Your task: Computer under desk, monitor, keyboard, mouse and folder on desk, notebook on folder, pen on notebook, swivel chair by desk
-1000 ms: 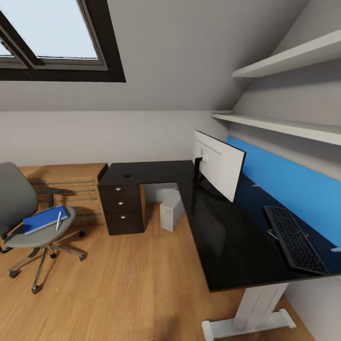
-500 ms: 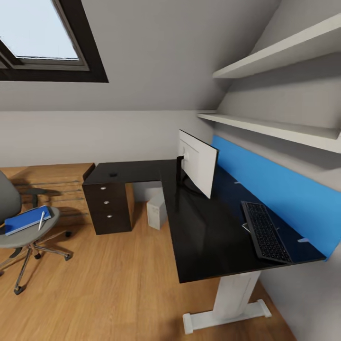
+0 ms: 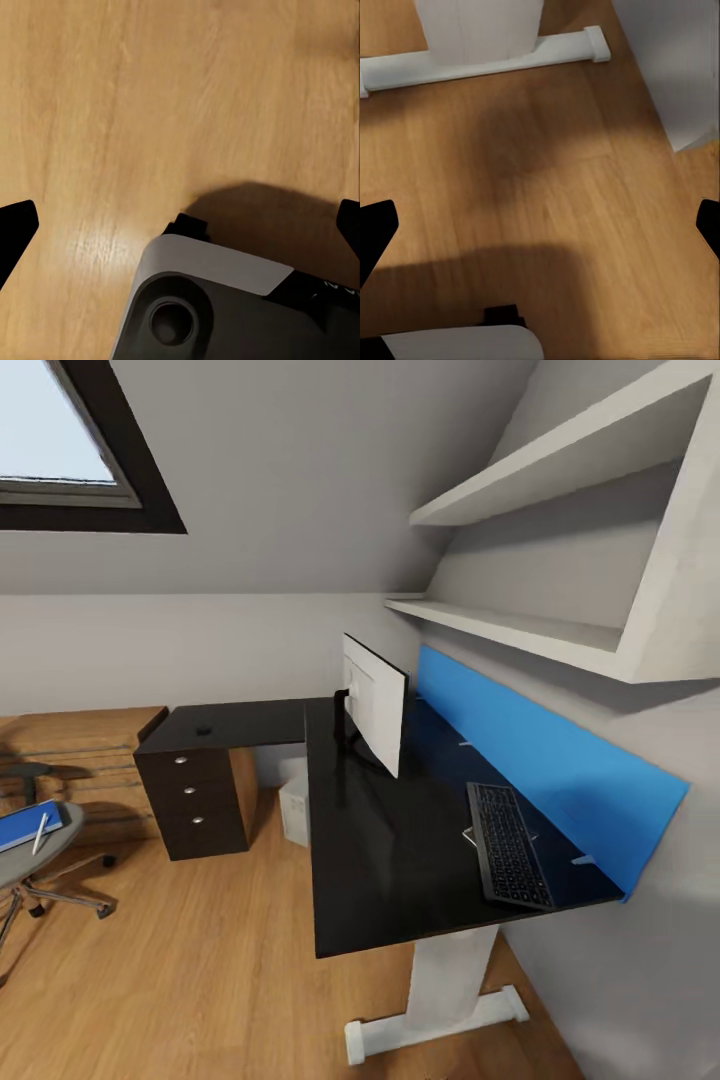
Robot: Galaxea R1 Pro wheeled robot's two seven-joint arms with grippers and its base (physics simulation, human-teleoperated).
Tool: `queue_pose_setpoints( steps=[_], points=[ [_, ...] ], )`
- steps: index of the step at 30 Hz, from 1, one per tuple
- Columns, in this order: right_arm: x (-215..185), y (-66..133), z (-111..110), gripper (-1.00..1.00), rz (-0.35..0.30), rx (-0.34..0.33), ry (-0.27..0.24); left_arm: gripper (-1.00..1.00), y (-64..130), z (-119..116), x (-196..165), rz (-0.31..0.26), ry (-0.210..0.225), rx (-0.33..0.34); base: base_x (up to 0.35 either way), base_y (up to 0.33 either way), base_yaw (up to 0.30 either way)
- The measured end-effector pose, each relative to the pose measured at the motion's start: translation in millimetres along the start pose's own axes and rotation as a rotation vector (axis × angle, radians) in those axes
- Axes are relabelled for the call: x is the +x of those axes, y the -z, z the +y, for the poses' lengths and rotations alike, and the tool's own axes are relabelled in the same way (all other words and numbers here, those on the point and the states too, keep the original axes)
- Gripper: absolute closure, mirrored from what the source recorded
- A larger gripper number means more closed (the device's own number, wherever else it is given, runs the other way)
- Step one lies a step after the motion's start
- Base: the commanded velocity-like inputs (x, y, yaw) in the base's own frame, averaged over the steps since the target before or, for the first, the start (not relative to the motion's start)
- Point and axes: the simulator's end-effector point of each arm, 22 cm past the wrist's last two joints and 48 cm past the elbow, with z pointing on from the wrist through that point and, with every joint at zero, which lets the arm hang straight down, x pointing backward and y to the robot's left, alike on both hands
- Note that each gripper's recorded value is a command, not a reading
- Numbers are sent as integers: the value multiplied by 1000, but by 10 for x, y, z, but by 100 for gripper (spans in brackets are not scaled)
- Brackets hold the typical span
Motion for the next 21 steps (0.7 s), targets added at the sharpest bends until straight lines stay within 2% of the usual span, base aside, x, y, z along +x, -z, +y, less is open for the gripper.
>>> queue_pose_setpoints(
  steps=[6, 15, 21],
  points=[
    [3, 1, 10, -100, 1, -2, 0, -100, -2, 9, -2, 0, 0, -1, 0, -103, -222],
    [2, -1, 4, -100, 1, -4, 3, -100, -1, 3, -6, -1, 0, 0, 0, -5, -61],
    [-48, 65, -15, -100, 1, -3, 3, -100, 79, 10, -37, -4, 0, 0, 0, 0, 0]
  ],
)
